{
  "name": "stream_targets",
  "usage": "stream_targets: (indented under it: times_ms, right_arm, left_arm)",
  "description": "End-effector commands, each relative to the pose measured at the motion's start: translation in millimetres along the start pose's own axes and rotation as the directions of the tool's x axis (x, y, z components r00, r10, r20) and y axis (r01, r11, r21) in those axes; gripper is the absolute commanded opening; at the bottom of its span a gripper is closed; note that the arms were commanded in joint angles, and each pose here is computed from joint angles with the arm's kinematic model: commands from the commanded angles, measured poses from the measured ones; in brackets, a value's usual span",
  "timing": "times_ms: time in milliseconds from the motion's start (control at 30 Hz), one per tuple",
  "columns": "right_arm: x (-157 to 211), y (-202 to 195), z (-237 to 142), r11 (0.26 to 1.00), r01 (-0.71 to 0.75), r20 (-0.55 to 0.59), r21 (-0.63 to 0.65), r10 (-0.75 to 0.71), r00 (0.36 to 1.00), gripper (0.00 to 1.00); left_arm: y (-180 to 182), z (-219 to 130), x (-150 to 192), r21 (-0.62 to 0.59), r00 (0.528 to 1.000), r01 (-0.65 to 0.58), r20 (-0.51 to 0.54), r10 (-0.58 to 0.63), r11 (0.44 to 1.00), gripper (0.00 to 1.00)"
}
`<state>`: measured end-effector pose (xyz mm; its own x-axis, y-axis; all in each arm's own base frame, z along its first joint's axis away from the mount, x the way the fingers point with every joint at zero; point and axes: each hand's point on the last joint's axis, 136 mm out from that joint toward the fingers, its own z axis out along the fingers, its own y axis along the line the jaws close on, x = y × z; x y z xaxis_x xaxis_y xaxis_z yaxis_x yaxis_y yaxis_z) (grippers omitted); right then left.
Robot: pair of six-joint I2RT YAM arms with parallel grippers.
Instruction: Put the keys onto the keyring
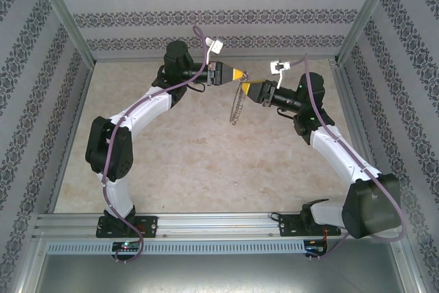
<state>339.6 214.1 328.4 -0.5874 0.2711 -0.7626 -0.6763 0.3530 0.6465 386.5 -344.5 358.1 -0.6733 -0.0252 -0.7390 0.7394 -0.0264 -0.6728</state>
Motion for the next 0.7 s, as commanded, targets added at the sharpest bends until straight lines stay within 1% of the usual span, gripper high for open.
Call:
stream_targets:
  times_ms: [0,100,200,467,667]
  right_arm:
    - [-10.9,18.3,1.9,0.996,0.075,0.014,-0.053,-0.075,0.997,0.30]
    - [-8.5,18.5,1.5,0.996,0.072,0.008,-0.056,-0.072,0.997,0.18]
    - [-3.8,19.3,1.4,0.996,0.068,-0.005,-0.064,-0.068,0.998,0.00]
    - [3.2,30.3,9.4,0.992,0.089,-0.024,-0.084,-0.091,0.996,0.00]
    - [4.7,31.0,18.4,0.992,0.100,-0.028,-0.072,-0.102,0.994,0.00]
  left_arm:
    - [-11.9,4.3,-4.2,0.031,0.998,-0.060,0.016,0.059,0.998,0.00]
    - [-11.9,3.9,-4.6,0.030,0.998,-0.061,0.018,0.060,0.998,0.00]
    - [-11.0,4.3,-4.9,0.026,0.998,-0.058,0.023,0.058,0.998,0.00]
    - [-8.2,3.8,-4.5,0.025,0.998,-0.050,0.038,0.049,0.998,0.00]
    - [-7.6,2.9,-2.4,0.028,0.998,-0.045,0.044,0.043,0.999,0.00]
